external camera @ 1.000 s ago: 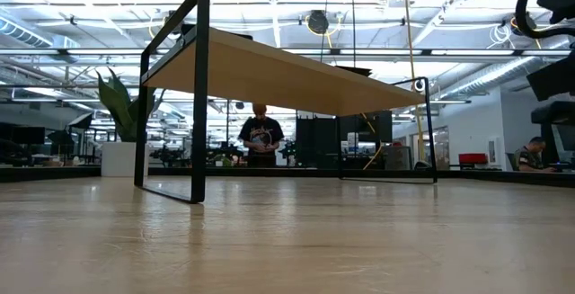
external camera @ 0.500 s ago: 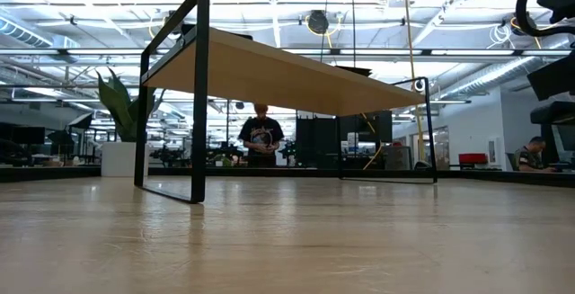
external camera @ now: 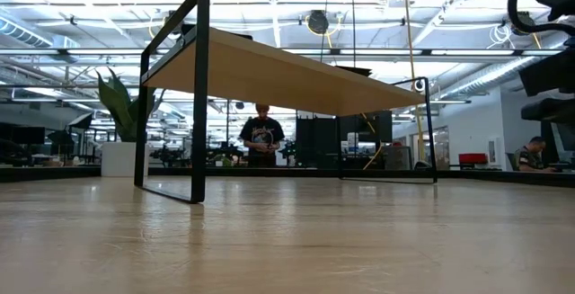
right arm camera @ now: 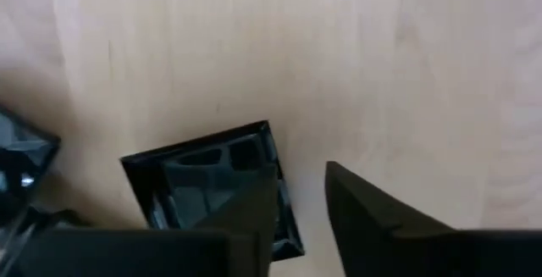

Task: Pick & Place Mini shaped plates
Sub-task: Stack the square plate on top of the other square plates on the shelf

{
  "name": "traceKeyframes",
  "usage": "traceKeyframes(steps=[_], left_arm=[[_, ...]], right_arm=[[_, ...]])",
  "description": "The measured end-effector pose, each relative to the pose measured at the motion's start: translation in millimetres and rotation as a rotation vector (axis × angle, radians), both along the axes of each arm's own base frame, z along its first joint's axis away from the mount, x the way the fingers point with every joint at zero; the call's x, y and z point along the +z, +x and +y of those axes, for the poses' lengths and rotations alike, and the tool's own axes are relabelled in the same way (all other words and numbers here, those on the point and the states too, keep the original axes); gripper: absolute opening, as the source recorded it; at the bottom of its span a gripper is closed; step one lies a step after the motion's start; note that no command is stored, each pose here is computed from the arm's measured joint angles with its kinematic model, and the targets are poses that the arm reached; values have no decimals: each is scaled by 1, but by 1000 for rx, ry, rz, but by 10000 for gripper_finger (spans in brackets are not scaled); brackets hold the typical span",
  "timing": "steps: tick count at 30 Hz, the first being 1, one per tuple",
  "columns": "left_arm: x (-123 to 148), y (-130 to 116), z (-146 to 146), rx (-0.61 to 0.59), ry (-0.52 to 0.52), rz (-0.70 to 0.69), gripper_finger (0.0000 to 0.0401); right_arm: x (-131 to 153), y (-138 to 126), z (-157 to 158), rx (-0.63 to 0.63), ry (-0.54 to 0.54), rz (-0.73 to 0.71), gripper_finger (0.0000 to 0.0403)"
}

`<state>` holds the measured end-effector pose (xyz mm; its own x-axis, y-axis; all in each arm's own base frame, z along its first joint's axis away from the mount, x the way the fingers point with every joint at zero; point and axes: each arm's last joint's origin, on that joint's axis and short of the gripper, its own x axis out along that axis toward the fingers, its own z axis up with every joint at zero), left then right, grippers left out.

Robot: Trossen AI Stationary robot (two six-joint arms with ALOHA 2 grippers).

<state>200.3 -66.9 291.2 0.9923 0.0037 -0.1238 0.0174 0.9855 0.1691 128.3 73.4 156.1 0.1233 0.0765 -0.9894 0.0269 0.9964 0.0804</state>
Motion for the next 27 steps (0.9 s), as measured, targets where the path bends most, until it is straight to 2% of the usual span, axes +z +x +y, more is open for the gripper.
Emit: traceKeyframes(steps=[3, 6, 16, 27], left_arm=[[0, 0, 0, 0, 0, 0, 152], [0, 0, 0, 0, 0, 0, 152], [0, 0, 0, 0, 0, 0, 152], [0, 0, 0, 0, 0, 0, 152]], right_arm=[[0, 0, 0, 13, -4, -4, 114], [0, 0, 0, 14, -2, -4, 123], [0, 0, 0, 17, -2, -4, 96], [-10, -2, -1, 21, 5, -15, 97]])
